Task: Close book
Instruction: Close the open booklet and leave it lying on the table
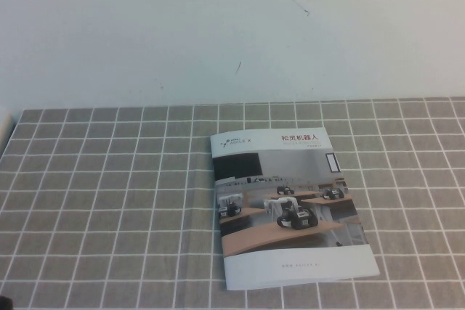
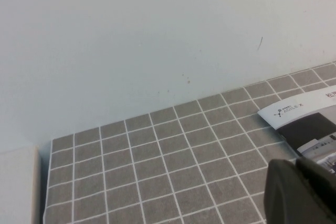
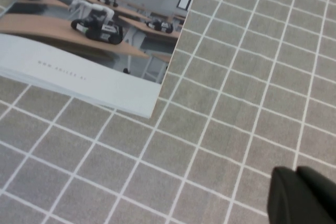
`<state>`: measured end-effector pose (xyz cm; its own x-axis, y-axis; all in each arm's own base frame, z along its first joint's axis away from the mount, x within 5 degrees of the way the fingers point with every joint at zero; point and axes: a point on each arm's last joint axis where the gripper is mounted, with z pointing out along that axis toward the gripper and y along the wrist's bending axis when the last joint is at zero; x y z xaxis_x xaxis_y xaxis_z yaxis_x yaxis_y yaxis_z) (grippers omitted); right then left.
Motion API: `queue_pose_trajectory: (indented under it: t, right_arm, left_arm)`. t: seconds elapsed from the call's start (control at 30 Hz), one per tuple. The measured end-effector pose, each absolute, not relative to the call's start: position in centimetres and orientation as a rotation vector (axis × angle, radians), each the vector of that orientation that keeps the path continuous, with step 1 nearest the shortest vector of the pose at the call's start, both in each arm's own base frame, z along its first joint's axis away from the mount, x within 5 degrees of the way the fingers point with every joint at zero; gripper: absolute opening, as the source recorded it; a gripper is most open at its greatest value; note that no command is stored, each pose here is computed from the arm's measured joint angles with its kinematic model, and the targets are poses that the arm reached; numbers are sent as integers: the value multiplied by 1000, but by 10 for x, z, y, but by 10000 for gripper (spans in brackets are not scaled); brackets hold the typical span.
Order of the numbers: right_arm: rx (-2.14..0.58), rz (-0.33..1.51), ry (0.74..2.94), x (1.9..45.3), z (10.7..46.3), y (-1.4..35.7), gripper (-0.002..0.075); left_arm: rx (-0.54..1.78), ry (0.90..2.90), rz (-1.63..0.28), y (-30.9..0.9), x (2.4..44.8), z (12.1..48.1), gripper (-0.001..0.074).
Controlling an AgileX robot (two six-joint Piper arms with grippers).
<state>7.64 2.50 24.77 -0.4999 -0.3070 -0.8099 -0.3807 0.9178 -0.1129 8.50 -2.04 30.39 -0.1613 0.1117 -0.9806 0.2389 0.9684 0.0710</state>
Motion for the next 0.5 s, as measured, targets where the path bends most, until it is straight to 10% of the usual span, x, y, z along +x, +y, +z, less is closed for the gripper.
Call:
queue_pose_trajectory:
  t: [0.5]
  right_arm:
    - [-489,101,2170,74,245,24,-3]
  left_arm:
    - [305,1786,-152,-24,83,299,-1]
